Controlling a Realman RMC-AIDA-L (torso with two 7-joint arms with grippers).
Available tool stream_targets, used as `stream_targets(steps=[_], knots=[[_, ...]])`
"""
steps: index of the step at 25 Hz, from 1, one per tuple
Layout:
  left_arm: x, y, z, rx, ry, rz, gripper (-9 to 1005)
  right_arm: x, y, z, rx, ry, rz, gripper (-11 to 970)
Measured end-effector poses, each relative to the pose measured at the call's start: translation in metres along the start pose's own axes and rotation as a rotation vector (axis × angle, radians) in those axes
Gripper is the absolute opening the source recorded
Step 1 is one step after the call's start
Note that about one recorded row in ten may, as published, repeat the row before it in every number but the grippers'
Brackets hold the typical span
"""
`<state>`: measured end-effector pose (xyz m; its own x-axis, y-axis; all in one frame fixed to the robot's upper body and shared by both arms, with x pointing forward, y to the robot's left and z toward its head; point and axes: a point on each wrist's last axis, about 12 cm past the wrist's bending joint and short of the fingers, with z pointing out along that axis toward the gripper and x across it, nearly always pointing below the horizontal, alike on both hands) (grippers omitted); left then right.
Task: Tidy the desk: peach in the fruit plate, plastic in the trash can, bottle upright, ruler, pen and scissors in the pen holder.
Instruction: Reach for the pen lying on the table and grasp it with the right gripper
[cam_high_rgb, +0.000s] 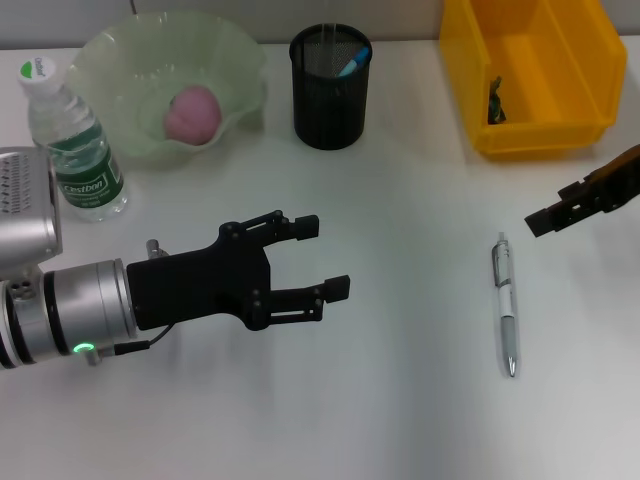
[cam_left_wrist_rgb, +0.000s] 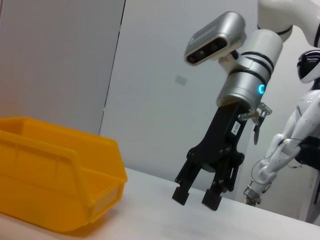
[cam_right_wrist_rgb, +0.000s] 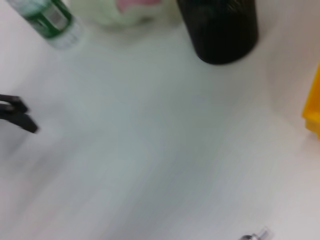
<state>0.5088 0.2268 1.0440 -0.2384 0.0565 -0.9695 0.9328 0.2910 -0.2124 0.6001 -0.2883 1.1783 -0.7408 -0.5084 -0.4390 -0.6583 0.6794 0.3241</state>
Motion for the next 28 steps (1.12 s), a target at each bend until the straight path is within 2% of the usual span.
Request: stream_targets(steps=[4, 12, 22, 28], knots=[[0.001, 0.000, 0.000, -0.004, -0.002, -0.003, 862, -0.016, 0.007, 0.011, 0.054, 0.076, -0.003, 825], [0.001, 0.000, 0.000, -0.006, -0.003, -0.004, 863, -0.033, 0.027, 0.042, 0.127, 0.198, -0.040, 825], [0.001, 0.000, 0.000, -0.006, -0.003, -0.004, 863, -0.039, 0.043, 0.071, 0.203, 0.292, -0.096, 825], [0.001, 0.000, 0.000, -0.006, -0.002, -0.006, 863, -0.040, 0.046, 0.082, 0.196, 0.327, -0.097, 825]])
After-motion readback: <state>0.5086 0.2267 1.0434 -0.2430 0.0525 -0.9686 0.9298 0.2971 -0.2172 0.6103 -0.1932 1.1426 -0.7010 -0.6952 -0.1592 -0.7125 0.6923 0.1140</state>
